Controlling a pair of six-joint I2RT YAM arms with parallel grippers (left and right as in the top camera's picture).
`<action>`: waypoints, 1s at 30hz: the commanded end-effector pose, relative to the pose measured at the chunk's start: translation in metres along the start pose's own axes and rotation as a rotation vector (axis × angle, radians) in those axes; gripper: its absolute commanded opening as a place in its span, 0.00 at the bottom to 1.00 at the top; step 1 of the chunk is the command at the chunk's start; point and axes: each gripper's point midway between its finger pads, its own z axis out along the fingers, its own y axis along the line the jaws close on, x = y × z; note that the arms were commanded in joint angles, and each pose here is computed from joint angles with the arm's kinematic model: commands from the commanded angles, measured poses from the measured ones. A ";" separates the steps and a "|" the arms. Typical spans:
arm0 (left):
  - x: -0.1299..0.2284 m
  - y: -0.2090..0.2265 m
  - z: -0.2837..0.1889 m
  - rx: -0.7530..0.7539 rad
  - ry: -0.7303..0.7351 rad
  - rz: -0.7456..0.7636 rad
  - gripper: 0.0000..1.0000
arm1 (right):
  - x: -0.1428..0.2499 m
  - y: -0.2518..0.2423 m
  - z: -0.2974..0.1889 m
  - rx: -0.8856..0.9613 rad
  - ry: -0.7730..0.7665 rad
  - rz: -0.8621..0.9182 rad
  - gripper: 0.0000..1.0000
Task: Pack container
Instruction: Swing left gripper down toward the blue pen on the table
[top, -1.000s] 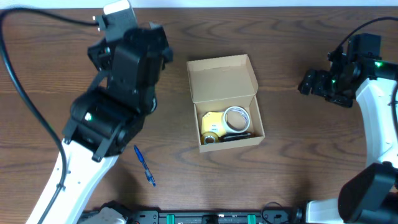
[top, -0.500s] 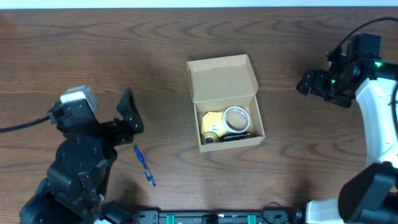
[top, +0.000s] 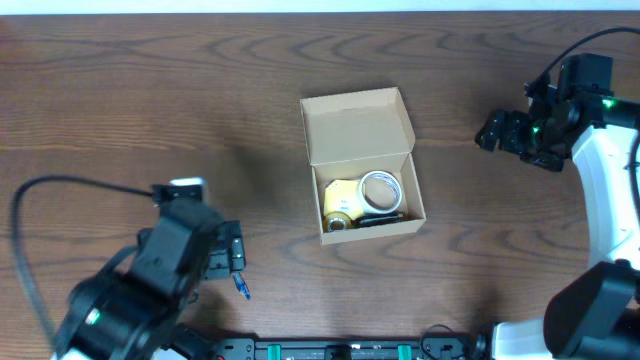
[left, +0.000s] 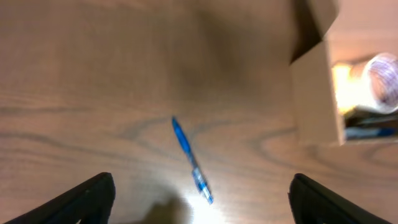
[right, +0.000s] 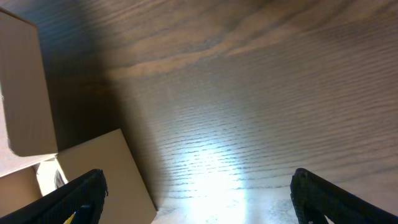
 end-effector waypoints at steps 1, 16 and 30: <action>0.009 -0.004 0.015 -0.034 0.100 0.014 0.97 | -0.004 0.004 -0.003 -0.026 -0.010 -0.005 0.94; 0.042 0.007 0.031 -0.164 0.349 0.073 0.95 | -0.003 0.004 -0.003 -0.025 -0.009 -0.005 0.93; 0.088 -0.015 0.054 -0.042 0.513 -0.003 0.95 | -0.003 0.004 -0.003 -0.025 -0.006 -0.005 0.94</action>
